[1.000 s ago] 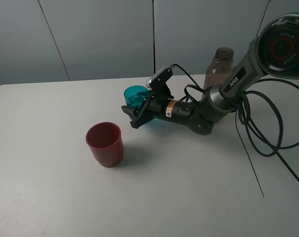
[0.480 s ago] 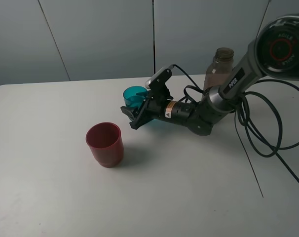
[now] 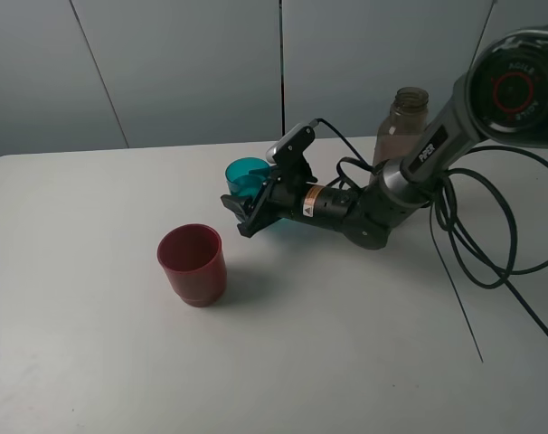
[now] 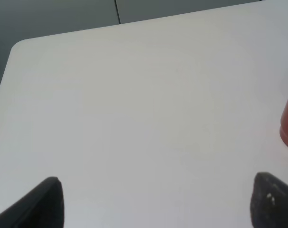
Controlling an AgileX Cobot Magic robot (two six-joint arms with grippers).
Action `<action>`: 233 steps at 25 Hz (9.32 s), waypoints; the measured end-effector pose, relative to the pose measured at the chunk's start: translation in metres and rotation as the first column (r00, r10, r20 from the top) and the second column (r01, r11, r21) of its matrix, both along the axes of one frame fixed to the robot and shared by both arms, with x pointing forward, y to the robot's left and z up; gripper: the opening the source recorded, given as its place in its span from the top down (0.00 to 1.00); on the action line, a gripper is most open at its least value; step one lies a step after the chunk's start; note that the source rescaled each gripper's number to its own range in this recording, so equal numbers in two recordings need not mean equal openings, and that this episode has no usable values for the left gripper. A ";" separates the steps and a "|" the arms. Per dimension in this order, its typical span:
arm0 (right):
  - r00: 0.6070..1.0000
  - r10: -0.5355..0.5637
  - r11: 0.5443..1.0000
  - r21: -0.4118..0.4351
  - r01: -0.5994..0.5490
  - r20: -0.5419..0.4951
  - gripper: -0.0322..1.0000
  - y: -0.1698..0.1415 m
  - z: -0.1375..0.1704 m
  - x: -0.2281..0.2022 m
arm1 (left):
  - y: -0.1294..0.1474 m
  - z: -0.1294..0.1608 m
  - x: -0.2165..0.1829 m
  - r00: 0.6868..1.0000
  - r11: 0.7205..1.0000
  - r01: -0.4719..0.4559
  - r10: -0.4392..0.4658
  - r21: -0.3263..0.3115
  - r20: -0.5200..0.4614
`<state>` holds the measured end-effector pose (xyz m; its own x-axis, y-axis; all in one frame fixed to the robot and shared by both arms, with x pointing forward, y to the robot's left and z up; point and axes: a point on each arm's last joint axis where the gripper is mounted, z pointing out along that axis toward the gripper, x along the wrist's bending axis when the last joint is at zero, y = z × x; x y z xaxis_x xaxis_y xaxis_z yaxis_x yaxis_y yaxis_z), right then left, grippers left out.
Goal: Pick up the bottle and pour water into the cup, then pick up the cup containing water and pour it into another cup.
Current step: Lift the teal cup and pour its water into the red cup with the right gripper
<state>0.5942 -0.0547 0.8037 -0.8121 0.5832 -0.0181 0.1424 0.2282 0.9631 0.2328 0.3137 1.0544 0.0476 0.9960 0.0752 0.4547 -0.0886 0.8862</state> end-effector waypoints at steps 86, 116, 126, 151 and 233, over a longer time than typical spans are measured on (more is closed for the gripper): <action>0.928 0.259 0.903 -0.408 -0.134 0.268 0.91 -0.014 0.115 -0.060 | 0.000 0.000 0.000 1.000 1.000 0.000 0.000 0.000 0.000; 0.835 0.433 0.785 -0.598 -0.164 0.340 0.91 0.019 0.108 -0.089 | 0.000 0.000 0.000 1.000 1.000 0.000 0.000 0.000 0.000; 0.803 0.458 0.770 -0.623 -0.142 0.382 0.91 0.024 0.115 -0.084 | 0.000 0.000 0.000 1.000 1.000 0.000 0.000 0.000 0.000; 0.691 0.575 0.668 -0.739 -0.088 0.438 0.91 0.034 0.120 -0.084 | 0.000 0.000 0.000 1.000 1.000 0.000 0.000 0.000 0.000; 0.518 0.705 0.554 -0.832 0.024 0.484 0.91 0.046 0.130 -0.081 | 0.000 0.000 0.000 1.000 1.000 -0.001 0.001 -0.003 0.000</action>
